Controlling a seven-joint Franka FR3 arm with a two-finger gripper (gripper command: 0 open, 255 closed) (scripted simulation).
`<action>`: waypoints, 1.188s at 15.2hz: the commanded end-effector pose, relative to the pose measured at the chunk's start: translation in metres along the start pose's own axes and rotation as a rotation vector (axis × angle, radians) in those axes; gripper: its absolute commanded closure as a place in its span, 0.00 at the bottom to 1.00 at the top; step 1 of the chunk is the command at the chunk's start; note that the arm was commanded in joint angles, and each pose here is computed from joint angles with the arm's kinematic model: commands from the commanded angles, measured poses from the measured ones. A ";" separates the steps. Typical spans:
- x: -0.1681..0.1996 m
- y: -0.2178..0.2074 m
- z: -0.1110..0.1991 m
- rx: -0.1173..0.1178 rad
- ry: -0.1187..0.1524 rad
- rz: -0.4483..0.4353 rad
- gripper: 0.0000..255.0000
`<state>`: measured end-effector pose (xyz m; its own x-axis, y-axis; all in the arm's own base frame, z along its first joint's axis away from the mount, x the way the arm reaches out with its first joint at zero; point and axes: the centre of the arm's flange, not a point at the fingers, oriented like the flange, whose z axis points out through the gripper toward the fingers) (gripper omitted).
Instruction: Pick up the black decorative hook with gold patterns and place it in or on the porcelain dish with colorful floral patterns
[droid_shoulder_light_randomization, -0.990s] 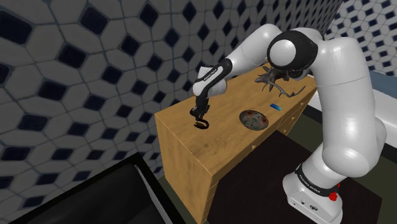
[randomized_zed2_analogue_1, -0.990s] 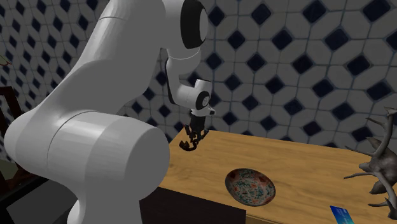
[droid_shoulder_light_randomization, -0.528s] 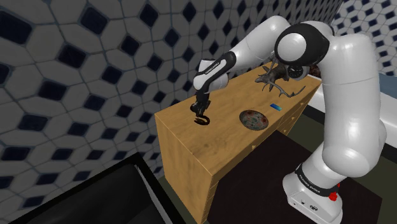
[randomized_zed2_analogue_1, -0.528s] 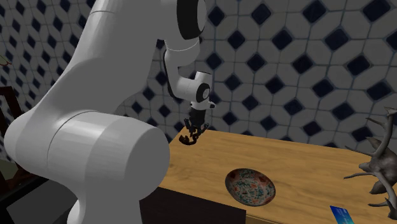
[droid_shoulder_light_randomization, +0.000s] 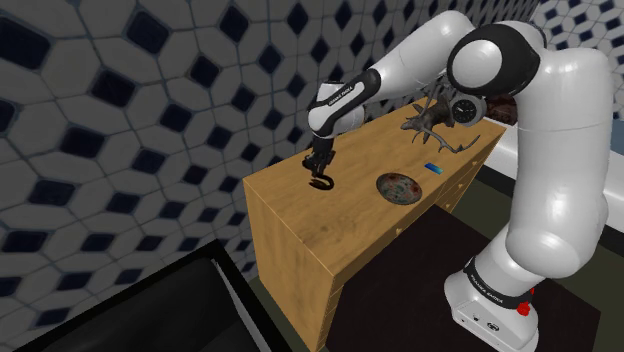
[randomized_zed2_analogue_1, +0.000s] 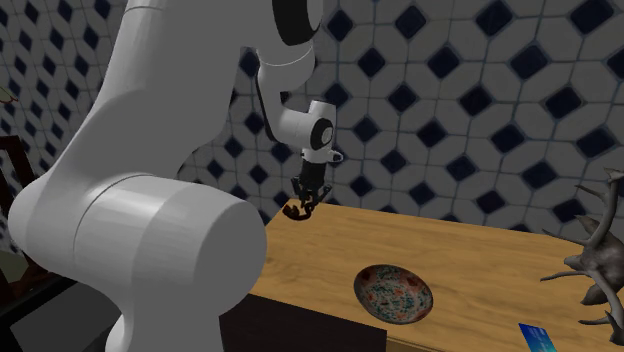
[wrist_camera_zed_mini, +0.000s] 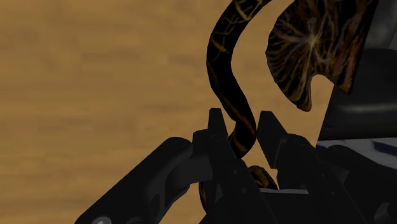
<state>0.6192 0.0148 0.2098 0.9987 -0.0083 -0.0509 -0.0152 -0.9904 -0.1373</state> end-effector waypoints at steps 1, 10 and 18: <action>-0.015 0.022 -0.005 0.000 0.000 0.000 1.00; -0.078 0.121 -0.018 0.000 0.000 0.000 1.00; -0.134 0.210 -0.029 0.000 0.000 0.000 1.00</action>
<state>0.4909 -0.1862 0.2191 0.9986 -0.0100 -0.0514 -0.0170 -0.9904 -0.1371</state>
